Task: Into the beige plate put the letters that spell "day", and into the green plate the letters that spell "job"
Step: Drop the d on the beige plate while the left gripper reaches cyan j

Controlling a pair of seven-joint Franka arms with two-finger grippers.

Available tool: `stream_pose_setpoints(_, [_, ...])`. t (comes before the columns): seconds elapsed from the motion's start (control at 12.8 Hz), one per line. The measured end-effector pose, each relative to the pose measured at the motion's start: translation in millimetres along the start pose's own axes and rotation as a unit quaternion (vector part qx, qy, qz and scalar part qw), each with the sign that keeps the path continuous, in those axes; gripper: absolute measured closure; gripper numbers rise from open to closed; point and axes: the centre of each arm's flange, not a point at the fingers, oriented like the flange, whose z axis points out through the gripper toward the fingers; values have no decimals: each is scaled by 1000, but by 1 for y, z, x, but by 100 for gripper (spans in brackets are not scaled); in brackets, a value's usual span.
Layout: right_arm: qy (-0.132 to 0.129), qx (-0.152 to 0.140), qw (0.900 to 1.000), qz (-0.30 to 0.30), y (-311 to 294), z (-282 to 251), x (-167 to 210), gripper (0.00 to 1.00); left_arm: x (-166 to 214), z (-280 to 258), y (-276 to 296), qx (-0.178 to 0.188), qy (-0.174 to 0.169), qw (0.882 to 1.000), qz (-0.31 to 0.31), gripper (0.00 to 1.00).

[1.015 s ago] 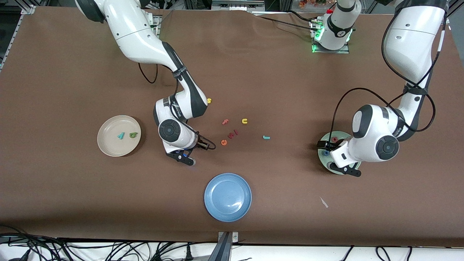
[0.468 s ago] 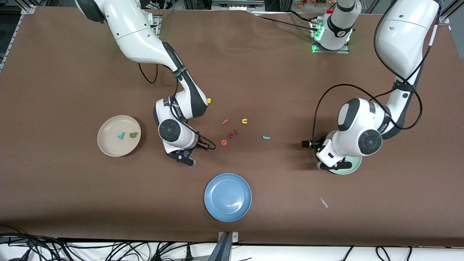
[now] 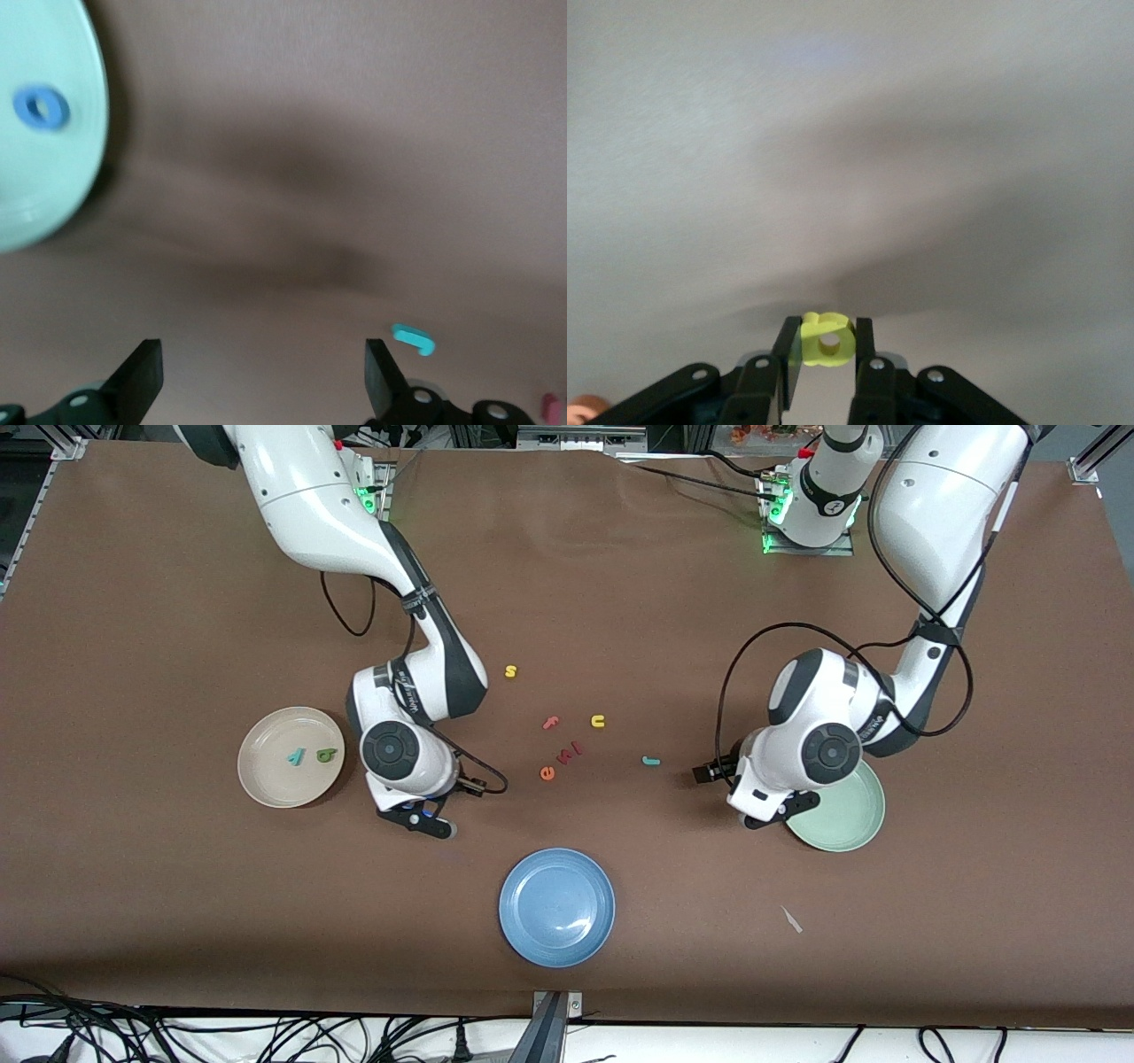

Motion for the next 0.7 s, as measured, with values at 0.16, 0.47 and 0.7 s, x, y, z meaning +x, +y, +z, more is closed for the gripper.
stream_pose_setpoints(0.16, [0, -14, 999, -47, 45, -16, 7, 72, -23, 7, 23, 5, 2, 999, -54, 2])
stream_pose_setpoints(0.47, [-25, -20, 996, -85, 151, -39, 1, 72, -66, 26, 71, -13, 19, 974, -227, 21])
stream_pose_setpoints(0.7, [-42, -24, 996, -81, 205, -35, -4, 72, -69, 46, 81, -26, 18, 944, -329, 33])
